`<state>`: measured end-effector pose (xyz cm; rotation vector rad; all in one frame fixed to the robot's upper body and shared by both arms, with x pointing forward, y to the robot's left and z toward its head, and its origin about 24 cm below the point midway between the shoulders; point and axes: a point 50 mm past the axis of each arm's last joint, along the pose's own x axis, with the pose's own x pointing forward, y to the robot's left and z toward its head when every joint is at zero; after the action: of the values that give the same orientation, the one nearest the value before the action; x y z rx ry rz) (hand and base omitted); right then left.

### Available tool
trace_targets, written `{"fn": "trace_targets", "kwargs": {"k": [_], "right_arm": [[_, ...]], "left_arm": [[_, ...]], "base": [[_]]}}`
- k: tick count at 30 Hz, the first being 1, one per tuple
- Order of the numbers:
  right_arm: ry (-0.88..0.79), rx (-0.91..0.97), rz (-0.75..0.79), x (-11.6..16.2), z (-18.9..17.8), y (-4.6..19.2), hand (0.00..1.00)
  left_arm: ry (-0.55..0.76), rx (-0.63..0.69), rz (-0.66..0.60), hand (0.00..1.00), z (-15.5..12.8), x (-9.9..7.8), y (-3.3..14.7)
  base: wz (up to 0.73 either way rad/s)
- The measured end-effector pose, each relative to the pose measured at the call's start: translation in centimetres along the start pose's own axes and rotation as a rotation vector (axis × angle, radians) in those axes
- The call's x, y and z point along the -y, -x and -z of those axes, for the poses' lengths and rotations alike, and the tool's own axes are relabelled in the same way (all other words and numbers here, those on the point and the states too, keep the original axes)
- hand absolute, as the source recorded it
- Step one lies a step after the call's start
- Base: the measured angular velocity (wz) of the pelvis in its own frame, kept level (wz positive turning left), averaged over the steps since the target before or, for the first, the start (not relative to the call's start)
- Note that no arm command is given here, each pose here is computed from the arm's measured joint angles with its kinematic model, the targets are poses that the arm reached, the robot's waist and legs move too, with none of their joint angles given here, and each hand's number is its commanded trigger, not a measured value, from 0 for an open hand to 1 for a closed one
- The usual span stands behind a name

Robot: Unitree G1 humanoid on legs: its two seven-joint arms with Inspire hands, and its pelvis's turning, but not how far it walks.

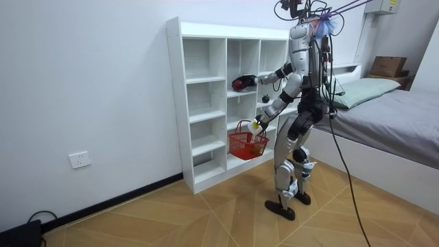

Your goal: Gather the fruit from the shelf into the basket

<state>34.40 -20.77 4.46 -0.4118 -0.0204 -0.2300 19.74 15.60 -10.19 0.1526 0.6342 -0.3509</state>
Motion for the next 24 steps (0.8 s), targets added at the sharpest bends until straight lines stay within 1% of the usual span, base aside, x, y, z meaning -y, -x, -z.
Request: {"fn": "trace_targets", "kwargs": {"k": [5, 10, 14, 20, 24], "right_arm": [[0.005, -0.001, -0.008, -0.1, 0.0, 0.0, 1.00], [0.007, 0.008, -0.017, -0.3, -0.1, 0.1, 1.00], [0.015, 0.030, -0.031, -0.6, -0.4, 0.2, 1.00], [0.027, 0.065, -0.038, -1.0, -0.4, 1.3, 1.00], [0.059, 0.107, -0.081, -1.8, -0.6, 2.0, 1.00]], "left_arm": [[0.001, -0.003, -0.002, 1.00, 0.0, -0.1, 0.0], [-0.001, 0.018, -0.004, 1.00, -0.7, -0.1, -0.4], [0.013, 0.020, -0.010, 1.00, -0.7, -0.1, -0.3], [0.013, 0.021, -0.015, 1.00, -0.7, -0.2, -0.4], [0.023, 0.029, -0.045, 1.00, -0.9, -0.2, -0.5]], "base": [[0.00], [0.00], [0.00], [-0.02], [-0.13]]}}
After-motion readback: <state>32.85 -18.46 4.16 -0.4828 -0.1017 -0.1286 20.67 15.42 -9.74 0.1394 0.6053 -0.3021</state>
